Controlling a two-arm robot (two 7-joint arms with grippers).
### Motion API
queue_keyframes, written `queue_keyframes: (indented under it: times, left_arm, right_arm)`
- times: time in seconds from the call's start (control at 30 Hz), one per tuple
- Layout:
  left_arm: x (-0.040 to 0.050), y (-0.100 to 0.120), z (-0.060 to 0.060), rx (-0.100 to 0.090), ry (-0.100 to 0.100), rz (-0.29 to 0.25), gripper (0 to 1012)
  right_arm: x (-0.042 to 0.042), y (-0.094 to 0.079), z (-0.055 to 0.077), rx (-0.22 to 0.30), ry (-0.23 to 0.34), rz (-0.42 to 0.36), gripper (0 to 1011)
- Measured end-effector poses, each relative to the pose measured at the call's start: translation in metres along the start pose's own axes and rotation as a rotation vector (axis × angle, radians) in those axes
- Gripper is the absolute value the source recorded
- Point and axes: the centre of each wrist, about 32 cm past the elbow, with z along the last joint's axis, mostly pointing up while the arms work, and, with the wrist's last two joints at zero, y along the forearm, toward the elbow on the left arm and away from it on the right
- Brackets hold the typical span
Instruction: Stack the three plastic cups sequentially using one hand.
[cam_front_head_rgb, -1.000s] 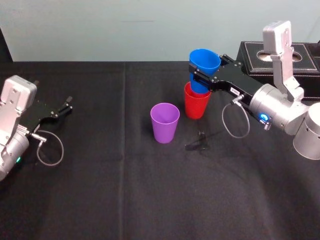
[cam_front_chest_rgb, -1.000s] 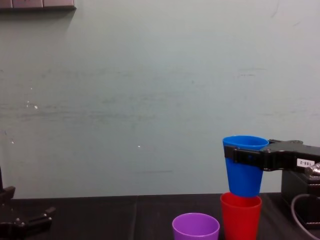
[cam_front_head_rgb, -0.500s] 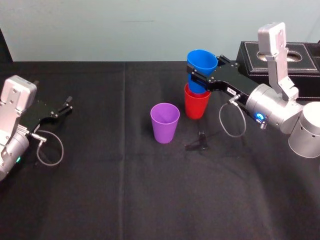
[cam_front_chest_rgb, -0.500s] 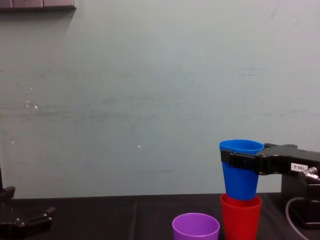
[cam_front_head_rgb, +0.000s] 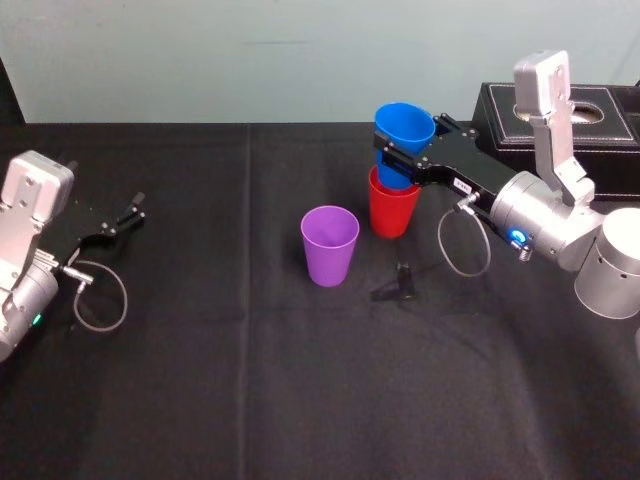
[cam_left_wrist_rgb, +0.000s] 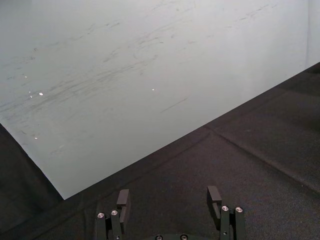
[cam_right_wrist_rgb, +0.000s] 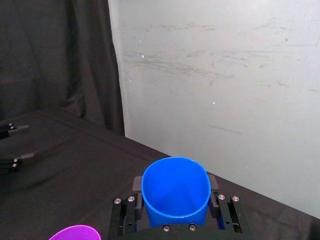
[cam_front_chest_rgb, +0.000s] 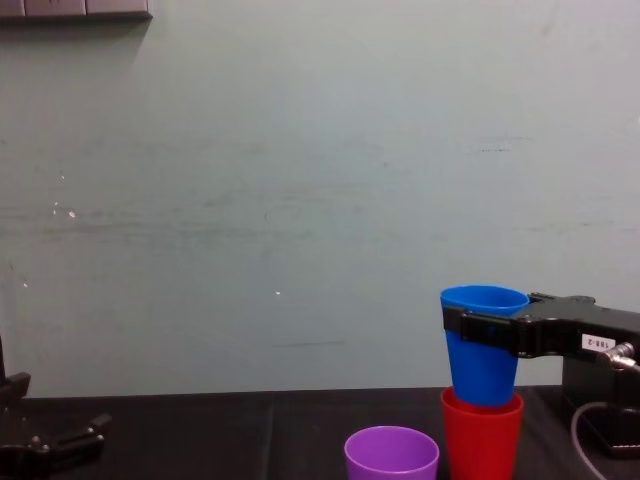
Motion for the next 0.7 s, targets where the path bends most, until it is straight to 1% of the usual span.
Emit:
queue_keyframes:
  times: [0.3,0.7]
  left_arm:
    - [0.0000,0.0000,0.0000,0.000,0.000,0.000,1005]
    - [0.0000,0.0000,0.0000,0.000,0.000,0.000,1005]
  right_arm:
    - [0.0018,0.0011,-0.0051,0.000,0.002,0.001,734]
    - [0.0020,0.0036,-0.0094,0.003,-0.004,0.002,732]
